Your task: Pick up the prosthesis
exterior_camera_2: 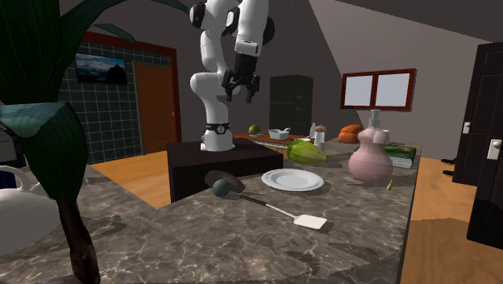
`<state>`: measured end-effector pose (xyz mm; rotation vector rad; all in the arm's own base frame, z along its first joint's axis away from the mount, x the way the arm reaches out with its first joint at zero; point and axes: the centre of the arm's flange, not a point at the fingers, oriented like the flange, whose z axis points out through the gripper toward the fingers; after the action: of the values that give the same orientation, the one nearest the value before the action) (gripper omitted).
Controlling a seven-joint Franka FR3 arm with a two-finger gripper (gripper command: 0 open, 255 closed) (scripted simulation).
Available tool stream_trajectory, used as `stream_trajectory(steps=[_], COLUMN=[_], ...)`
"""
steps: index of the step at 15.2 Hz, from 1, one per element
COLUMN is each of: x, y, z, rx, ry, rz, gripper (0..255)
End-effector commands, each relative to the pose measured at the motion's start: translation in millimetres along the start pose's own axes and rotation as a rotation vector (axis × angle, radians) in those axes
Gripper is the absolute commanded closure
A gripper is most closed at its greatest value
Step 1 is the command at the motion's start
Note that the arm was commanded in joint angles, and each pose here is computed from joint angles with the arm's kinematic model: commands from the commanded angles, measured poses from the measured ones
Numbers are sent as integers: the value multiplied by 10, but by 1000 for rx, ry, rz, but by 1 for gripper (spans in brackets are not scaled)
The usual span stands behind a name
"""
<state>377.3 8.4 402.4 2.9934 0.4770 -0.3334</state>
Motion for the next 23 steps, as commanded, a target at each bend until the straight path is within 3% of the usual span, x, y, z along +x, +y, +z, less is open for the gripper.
stream_trajectory(steps=[1, 18, 23], x=[128, 1147, 1209], y=[59, 612, 609], z=[238, 2222, 2457], rx=[-15, -130, -132], ry=[-16, -164, -167], rz=[-22, -199, -201], gripper=[0, 0, 0])
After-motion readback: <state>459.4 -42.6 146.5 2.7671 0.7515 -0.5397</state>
